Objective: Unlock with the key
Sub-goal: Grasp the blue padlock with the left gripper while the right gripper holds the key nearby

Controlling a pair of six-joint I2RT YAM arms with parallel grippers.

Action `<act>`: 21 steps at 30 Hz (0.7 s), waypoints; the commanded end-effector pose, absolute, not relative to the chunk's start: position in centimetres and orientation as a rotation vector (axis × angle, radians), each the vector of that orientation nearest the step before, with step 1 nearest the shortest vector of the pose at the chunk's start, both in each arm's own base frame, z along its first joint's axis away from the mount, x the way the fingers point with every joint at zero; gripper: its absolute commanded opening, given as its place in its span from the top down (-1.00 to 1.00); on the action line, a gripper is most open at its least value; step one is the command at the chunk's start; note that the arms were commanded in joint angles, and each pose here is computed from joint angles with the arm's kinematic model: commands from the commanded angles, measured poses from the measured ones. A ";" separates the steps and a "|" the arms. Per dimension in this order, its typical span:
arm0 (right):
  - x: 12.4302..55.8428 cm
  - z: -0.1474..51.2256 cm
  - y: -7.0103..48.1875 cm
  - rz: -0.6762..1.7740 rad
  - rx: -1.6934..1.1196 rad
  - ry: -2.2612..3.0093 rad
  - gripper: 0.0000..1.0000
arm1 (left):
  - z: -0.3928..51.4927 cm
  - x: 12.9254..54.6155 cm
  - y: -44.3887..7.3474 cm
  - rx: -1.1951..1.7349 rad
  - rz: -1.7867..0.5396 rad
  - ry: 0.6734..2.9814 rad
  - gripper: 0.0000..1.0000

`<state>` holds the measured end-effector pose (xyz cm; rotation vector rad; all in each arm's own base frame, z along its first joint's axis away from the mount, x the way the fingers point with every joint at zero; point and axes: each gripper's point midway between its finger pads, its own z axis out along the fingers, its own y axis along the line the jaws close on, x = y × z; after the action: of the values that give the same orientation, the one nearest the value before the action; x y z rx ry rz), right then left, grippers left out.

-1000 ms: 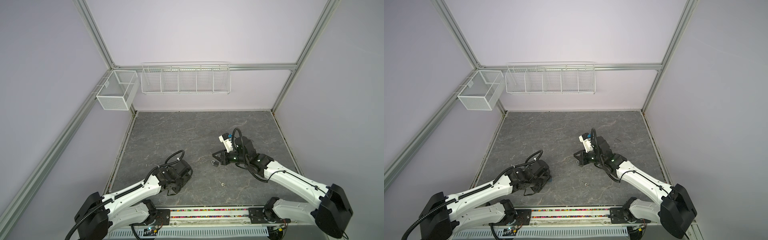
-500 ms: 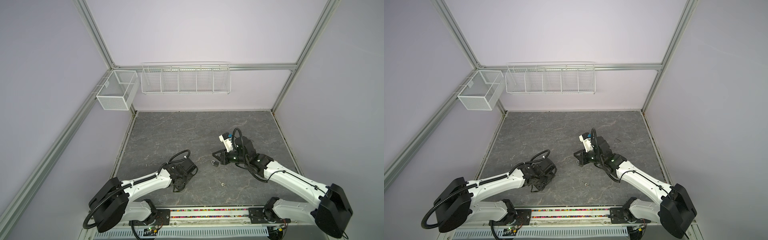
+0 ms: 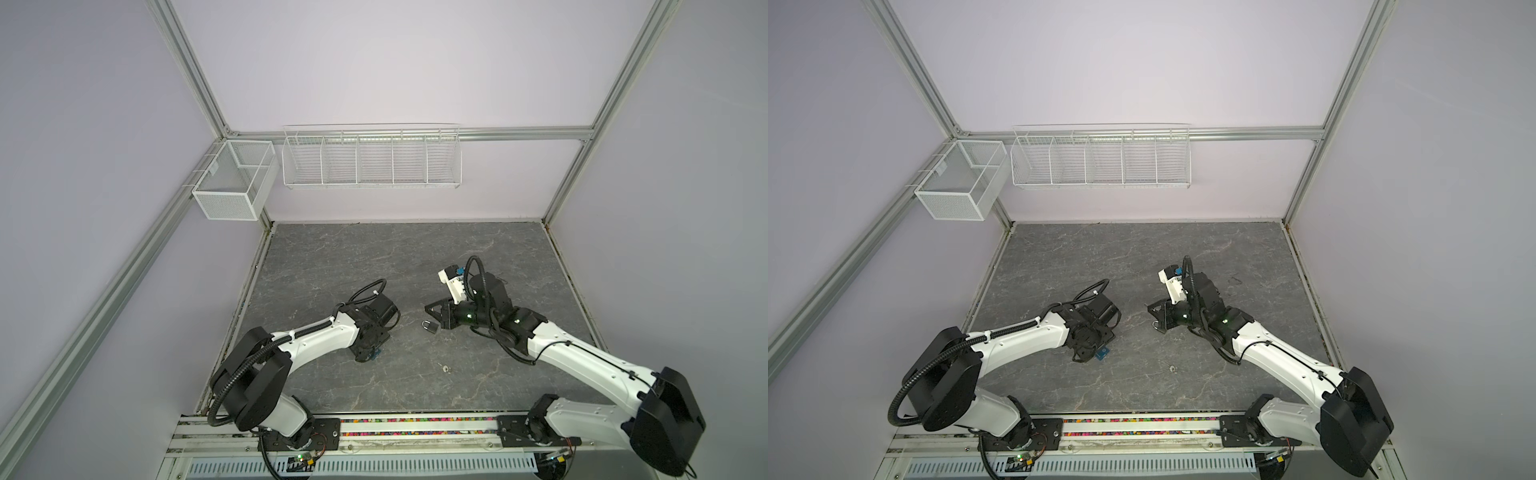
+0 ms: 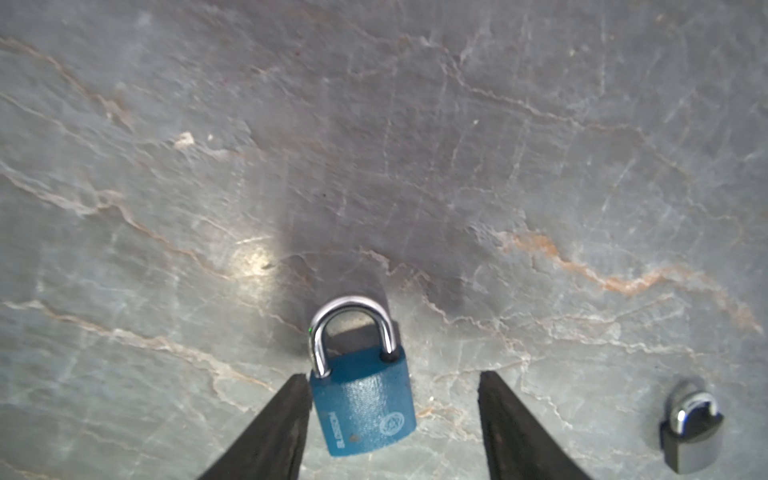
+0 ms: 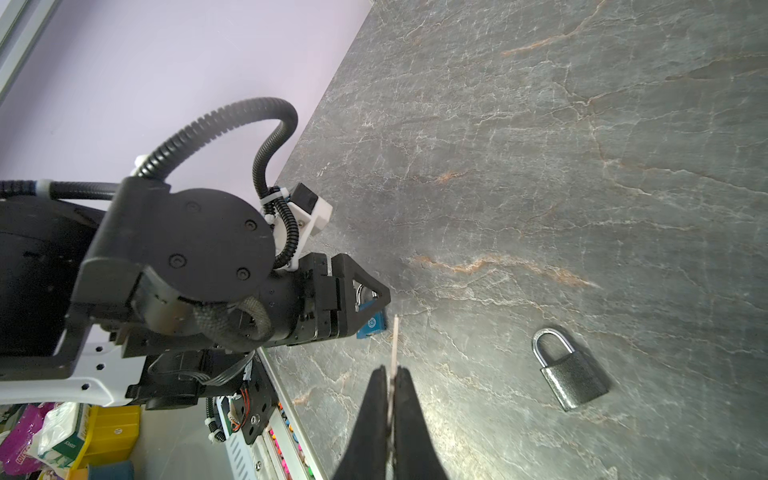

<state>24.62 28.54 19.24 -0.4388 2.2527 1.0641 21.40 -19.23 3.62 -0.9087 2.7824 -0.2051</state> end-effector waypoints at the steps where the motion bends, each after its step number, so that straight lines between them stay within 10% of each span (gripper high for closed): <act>1: 24.6 18.9 28.1 1.056 -0.415 2.261 0.87 | 4.3 20.8 -18.0 -0.856 -0.110 2.802 -0.29; 21: 24.8 18.9 26.2 1.073 -0.333 2.253 0.87 | 2.4 19.9 -18.7 -0.847 0.008 2.866 -0.22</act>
<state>24.96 26.57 18.92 -0.3474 2.2588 1.0596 19.72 -18.77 2.09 -0.8355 2.8730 -0.0283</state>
